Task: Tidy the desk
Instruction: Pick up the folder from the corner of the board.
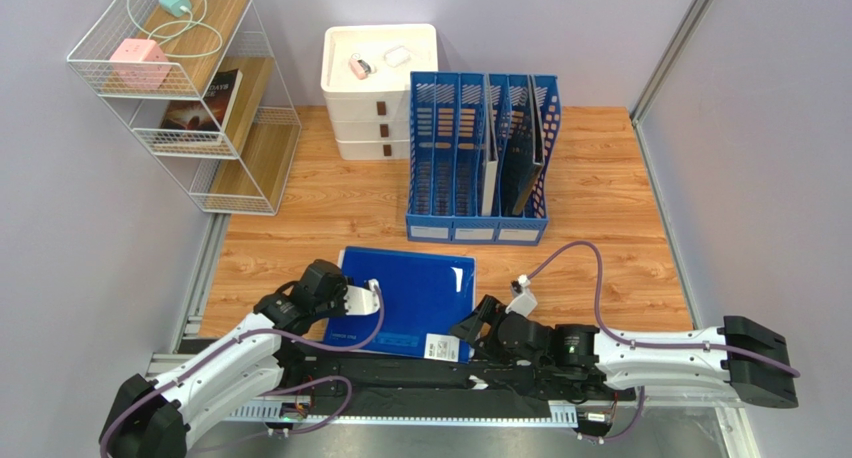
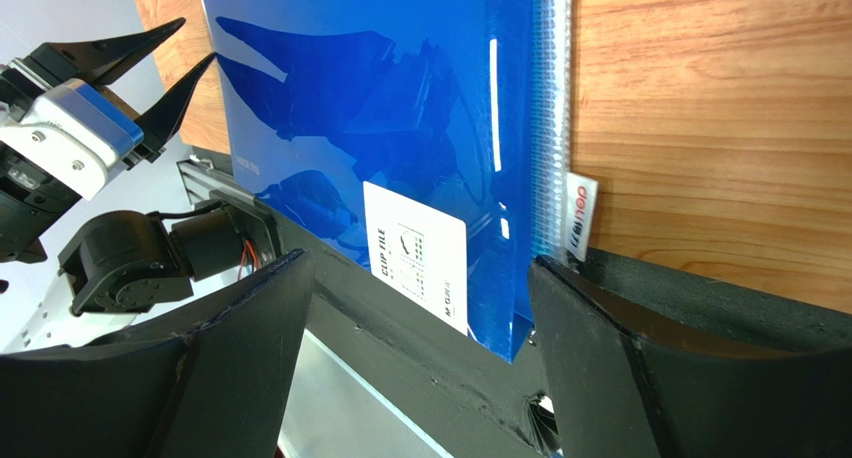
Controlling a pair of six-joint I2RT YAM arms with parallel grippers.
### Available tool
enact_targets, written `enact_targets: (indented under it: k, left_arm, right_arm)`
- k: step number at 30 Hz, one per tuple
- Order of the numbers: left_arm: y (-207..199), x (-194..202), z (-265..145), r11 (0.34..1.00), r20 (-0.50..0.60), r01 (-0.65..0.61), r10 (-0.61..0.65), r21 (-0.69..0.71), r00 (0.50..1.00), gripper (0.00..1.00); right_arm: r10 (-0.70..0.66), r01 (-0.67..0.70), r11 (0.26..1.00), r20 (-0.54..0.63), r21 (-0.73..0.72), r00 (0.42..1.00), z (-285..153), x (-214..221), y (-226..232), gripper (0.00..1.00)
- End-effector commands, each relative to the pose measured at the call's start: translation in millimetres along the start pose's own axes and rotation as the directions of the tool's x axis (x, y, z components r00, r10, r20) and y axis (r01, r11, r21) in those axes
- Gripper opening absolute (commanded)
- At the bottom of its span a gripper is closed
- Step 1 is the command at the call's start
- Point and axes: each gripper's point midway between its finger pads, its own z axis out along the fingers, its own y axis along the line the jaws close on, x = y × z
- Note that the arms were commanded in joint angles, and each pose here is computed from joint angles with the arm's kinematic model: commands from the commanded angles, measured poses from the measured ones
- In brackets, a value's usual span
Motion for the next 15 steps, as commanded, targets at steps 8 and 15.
enact_targets:
  k: [8, 15]
  left_arm:
    - [-12, -20, 3, 0.997, 0.072, 0.008, -0.014, 0.083, 0.997, 0.43]
    - [-12, -19, 5, 0.997, 0.068, -0.004, -0.001, 0.075, 0.998, 0.43]
  right_arm:
    - [0.014, -0.013, 1.0, 0.008, -0.018, 1.0, 3, -2, 6, 0.83]
    - [0.001, 0.0, 0.999, -0.029, 0.055, 1.0, -4, 3, -11, 0.83]
